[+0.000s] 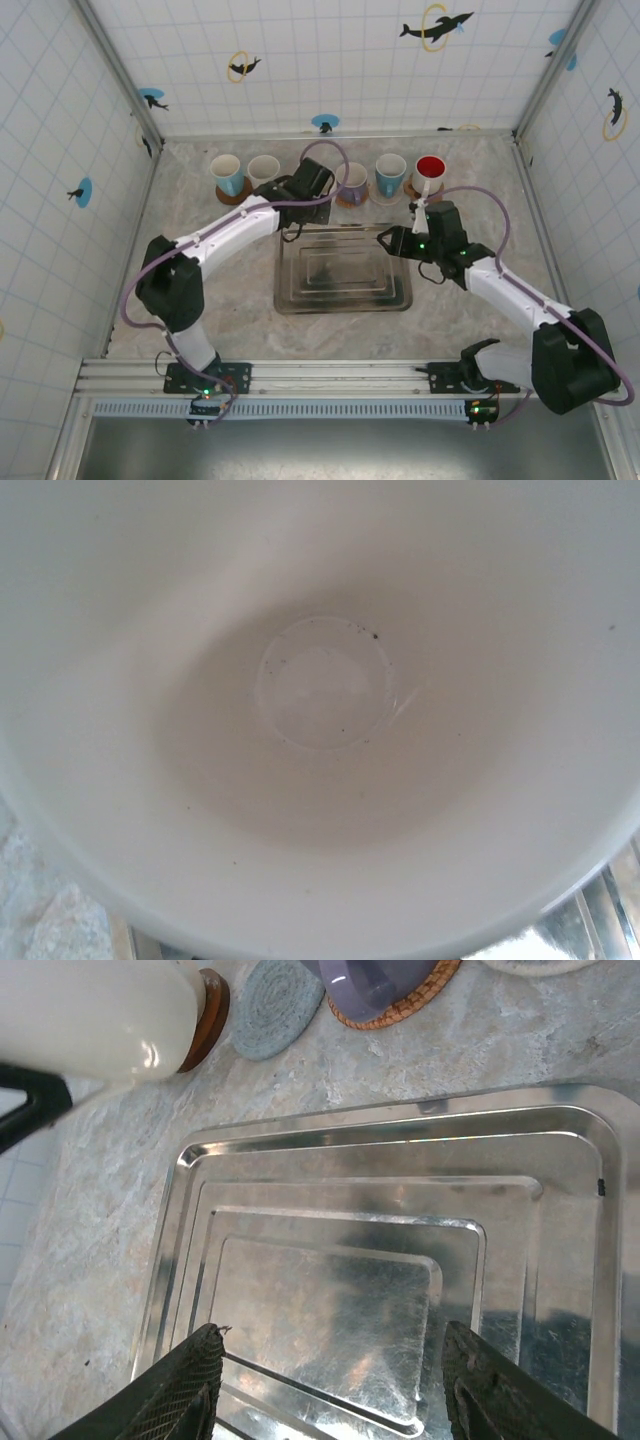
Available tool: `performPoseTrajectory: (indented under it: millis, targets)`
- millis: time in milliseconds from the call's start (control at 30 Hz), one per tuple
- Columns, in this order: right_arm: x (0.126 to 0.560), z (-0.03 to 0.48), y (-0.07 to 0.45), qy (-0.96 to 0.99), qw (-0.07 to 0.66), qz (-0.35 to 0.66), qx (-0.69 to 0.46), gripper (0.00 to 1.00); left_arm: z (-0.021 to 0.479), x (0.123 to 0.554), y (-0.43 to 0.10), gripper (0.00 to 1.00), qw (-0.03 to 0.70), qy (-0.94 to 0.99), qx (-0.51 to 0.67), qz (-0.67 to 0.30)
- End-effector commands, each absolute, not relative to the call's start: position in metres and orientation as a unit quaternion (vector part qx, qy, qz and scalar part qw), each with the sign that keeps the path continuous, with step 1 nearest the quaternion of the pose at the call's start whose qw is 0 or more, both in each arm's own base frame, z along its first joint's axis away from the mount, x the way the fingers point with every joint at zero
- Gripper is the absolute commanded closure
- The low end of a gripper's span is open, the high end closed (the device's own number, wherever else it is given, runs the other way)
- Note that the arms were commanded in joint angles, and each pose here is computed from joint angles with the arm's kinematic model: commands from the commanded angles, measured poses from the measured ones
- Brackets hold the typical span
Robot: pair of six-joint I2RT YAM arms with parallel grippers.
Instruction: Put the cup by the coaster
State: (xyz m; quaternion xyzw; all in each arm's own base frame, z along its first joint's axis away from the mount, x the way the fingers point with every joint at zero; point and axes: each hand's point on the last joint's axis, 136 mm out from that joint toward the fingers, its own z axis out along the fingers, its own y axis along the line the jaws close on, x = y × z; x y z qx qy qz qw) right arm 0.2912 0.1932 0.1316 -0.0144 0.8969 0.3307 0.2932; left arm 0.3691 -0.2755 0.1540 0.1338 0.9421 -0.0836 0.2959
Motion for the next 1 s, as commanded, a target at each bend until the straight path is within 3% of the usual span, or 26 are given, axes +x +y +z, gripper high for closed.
performPoseTrajectory:
  millis: [0, 500, 967]
  targets:
    - [0.285, 0.14, 0.19, 0.897, 0.294, 0.33, -0.027, 0.4, 0.171, 0.393, -0.276, 1.0, 0.318, 0.934, 0.142, -0.079]
    - [0.275, 0.124, 0.181, 0.908, 0.262, 0.328, -0.022, 0.4, 0.147, 0.449, -0.267, 1.0, 0.308, 0.94, 0.138, -0.054]
    - [0.275, 0.109, 0.179, 0.913, 0.24, 0.328, -0.012, 0.4, 0.121, 0.472, -0.257, 1.0, 0.287, 0.947, 0.125, -0.067]
